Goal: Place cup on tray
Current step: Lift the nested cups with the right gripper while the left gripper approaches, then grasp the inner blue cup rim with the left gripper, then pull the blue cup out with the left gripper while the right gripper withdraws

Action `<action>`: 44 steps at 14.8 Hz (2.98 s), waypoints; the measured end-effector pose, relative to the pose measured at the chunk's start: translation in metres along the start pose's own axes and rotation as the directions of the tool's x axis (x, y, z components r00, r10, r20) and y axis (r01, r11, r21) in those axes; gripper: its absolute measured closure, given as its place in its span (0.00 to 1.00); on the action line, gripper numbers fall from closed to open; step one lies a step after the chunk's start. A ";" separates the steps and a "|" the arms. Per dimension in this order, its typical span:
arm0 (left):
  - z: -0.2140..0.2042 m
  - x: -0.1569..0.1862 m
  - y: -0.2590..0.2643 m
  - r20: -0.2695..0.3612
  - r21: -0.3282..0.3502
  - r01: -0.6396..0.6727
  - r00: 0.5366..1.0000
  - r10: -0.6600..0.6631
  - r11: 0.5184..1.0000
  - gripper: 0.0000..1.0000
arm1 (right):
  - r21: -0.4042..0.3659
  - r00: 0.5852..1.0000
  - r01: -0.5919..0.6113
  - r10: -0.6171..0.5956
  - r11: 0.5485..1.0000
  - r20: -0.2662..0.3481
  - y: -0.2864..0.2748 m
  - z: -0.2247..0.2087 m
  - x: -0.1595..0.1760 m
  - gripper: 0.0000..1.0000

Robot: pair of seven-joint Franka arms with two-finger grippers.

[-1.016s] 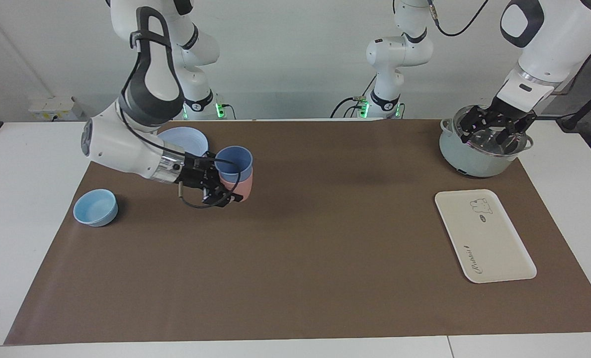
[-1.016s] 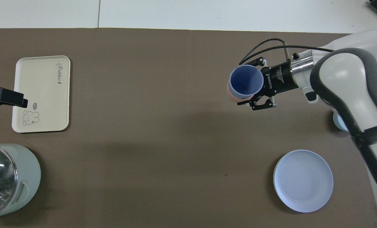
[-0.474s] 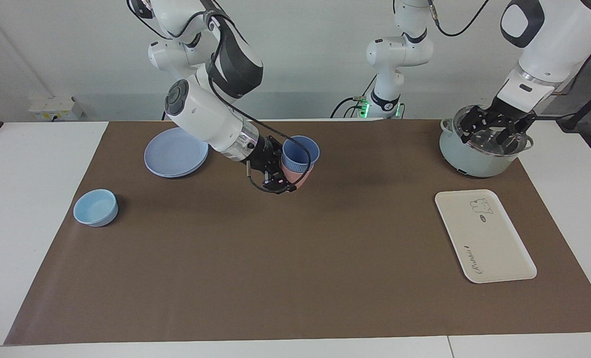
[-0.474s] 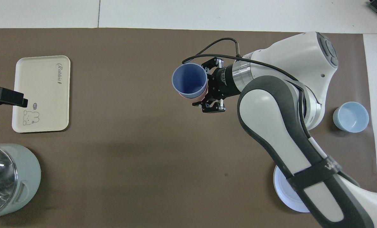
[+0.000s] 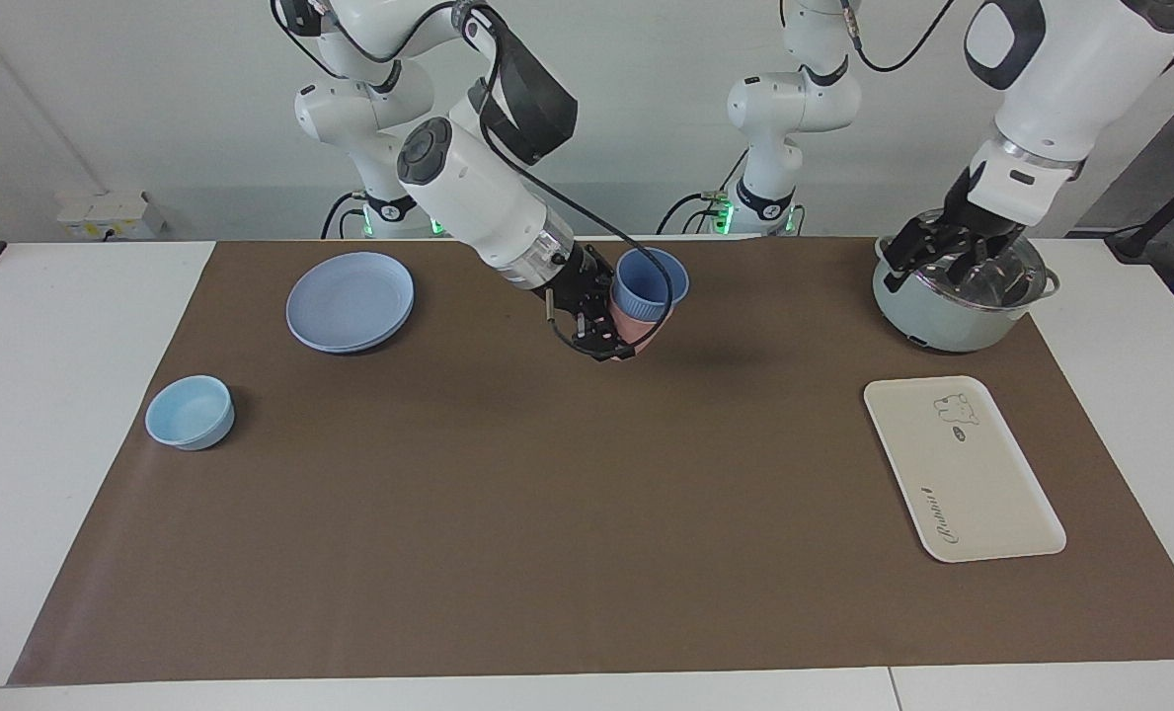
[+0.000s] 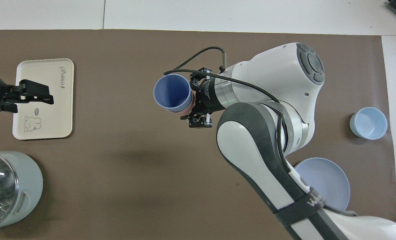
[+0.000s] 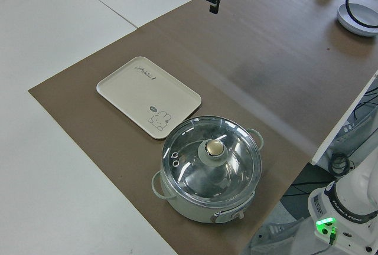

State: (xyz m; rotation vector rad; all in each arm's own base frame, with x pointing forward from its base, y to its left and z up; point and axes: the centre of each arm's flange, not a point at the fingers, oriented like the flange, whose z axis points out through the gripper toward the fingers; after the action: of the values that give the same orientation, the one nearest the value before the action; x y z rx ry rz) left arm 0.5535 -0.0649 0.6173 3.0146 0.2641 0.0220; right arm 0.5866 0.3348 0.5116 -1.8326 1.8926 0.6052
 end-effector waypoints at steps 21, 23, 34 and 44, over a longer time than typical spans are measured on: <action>0.015 -0.084 0.221 -0.074 -0.283 0.272 0.950 -0.304 0.920 0.55 | 0.006 1.000 0.011 -0.011 1.000 0.004 0.001 -0.003 -0.006 0.24; 0.019 -0.081 0.221 -0.075 -0.284 0.273 0.949 -0.305 0.919 0.80 | 0.006 1.000 0.009 -0.009 1.000 0.004 0.000 -0.003 -0.006 0.24; -0.048 -0.077 0.204 -0.070 -0.247 0.280 0.950 -0.305 0.928 0.95 | 0.018 1.000 0.005 -0.005 1.000 0.011 -0.002 -0.023 -0.004 0.24; -0.031 0.017 -0.018 -0.183 -0.120 0.174 0.964 -0.194 0.977 0.95 | 0.094 0.979 -0.029 0.009 0.995 0.205 -0.057 -0.109 0.137 0.24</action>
State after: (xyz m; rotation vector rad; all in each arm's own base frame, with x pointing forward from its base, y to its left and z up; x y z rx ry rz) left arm 0.5661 -0.0406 0.6458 2.8735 0.5442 0.3045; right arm 0.6390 0.1582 0.5189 -1.6273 1.7735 0.6698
